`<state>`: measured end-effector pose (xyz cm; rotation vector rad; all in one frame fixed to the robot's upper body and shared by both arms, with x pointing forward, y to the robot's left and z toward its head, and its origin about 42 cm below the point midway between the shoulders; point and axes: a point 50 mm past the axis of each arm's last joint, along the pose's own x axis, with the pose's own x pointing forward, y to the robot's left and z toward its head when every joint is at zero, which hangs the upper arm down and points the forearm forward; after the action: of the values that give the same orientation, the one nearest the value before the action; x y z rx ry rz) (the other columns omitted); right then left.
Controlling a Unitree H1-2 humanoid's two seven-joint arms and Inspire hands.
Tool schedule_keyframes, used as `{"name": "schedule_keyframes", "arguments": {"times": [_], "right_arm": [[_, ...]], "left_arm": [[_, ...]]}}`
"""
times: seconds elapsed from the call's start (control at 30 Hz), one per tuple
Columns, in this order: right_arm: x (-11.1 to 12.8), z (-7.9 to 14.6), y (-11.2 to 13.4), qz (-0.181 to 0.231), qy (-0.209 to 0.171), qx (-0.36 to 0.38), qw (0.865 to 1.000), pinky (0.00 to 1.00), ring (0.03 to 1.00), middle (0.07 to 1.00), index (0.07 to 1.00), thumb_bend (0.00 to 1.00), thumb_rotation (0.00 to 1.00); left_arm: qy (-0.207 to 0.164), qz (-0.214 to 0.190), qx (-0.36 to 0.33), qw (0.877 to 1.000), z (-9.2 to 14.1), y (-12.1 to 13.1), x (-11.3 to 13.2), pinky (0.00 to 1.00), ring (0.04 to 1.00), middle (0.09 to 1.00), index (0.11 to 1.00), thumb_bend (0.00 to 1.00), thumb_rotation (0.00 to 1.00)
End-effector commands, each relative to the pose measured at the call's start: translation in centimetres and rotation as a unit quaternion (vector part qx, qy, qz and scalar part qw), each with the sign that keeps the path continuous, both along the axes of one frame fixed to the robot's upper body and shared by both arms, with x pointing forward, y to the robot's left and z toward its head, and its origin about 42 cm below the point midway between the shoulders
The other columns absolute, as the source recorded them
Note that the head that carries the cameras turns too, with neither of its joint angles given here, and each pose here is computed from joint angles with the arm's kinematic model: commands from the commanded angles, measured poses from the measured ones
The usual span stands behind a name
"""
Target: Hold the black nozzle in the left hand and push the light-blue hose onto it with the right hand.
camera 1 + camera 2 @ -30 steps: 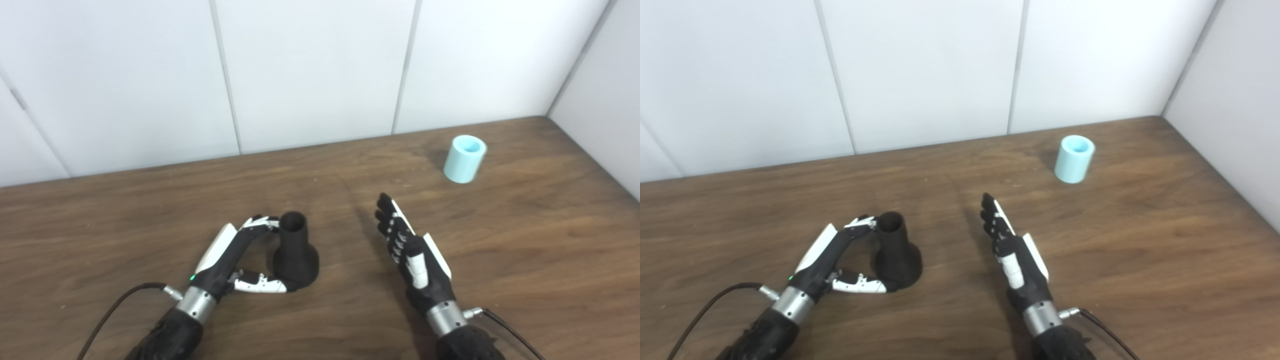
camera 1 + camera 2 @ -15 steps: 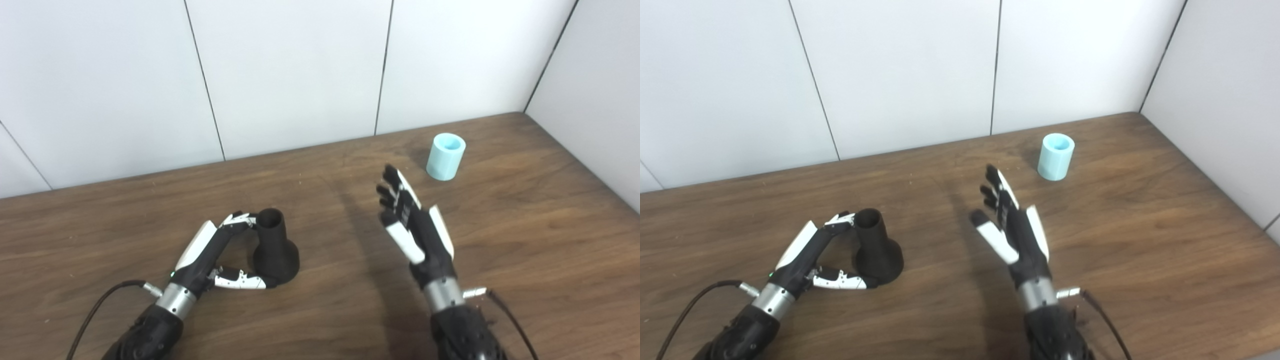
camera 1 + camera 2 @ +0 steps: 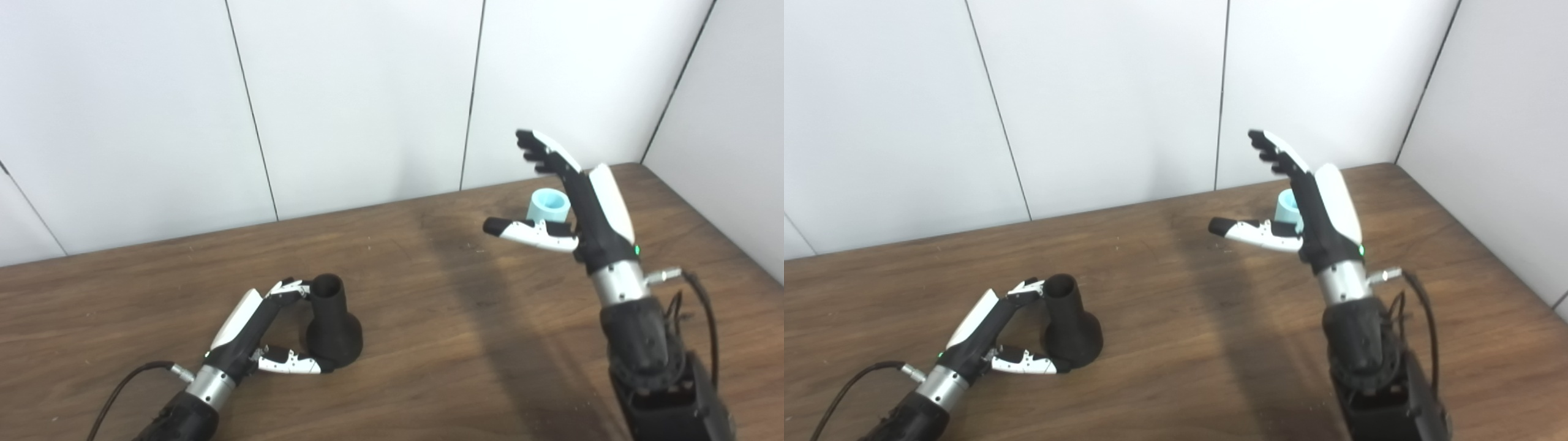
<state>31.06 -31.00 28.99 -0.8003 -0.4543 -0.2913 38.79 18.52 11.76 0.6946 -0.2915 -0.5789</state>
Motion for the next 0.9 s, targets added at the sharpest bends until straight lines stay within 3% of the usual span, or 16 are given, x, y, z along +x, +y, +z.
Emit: {"name": "schedule_keyframes", "arguments": {"times": [0.0,0.07,0.13,0.2,0.37,0.57,0.73,0.87], "right_arm": [[0.6,2.9,-0.9,-0.013,-0.035,-0.039,0.999,0.82,0.834,0.857,0.856,0.85,0.53],[1.1,4.1,-1.4,-0.025,-0.036,-0.058,0.997,0.81,0.839,0.861,0.850,0.87,0.51],[1.6,5.0,-1.9,-0.038,-0.034,-0.070,0.996,0.73,0.808,0.863,0.838,0.89,0.49],[2.3,5.7,-2.5,-0.054,-0.027,-0.089,0.994,0.72,0.813,0.863,0.831,0.89,0.47],[3.6,6.7,-3.8,-0.082,0.004,-0.137,0.987,0.74,0.816,0.855,0.817,0.89,0.44],[5.2,7.2,-4.9,-0.104,0.065,-0.179,0.976,0.87,0.841,0.857,0.801,0.89,0.43],[6.2,7.4,-5.5,-0.115,0.096,-0.188,0.971,0.89,0.807,0.853,0.796,0.90,0.42],[7.0,7.4,-6.1,-0.122,0.109,-0.194,0.967,0.89,0.865,0.856,0.791,0.91,0.41]], "left_arm": [[0.106,0.016,0.073,0.992,-7.0,2.2,-4.1,1.00,0.884,0.758,0.484,0.52,0.07],[0.106,0.017,0.073,0.992,-7.1,2.3,-4.2,1.00,0.885,0.758,0.484,0.52,0.07],[0.107,0.018,0.074,0.991,-7.3,2.2,-4.4,1.00,0.885,0.758,0.484,0.52,0.07],[0.107,0.018,0.075,0.991,-7.3,2.2,-4.5,1.00,0.886,0.758,0.484,0.52,0.07],[0.107,0.017,0.074,0.991,-7.3,2.1,-4.6,1.00,0.886,0.758,0.484,0.52,0.07],[0.109,0.014,0.075,0.991,-7.4,2.0,-4.9,1.00,0.886,0.758,0.485,0.52,0.07],[0.109,0.011,0.078,0.991,-7.4,2.0,-5.1,1.00,0.886,0.758,0.485,0.52,0.07],[0.109,0.005,0.082,0.991,-7.5,1.8,-5.4,1.00,0.886,0.761,0.485,0.52,0.07]]}}
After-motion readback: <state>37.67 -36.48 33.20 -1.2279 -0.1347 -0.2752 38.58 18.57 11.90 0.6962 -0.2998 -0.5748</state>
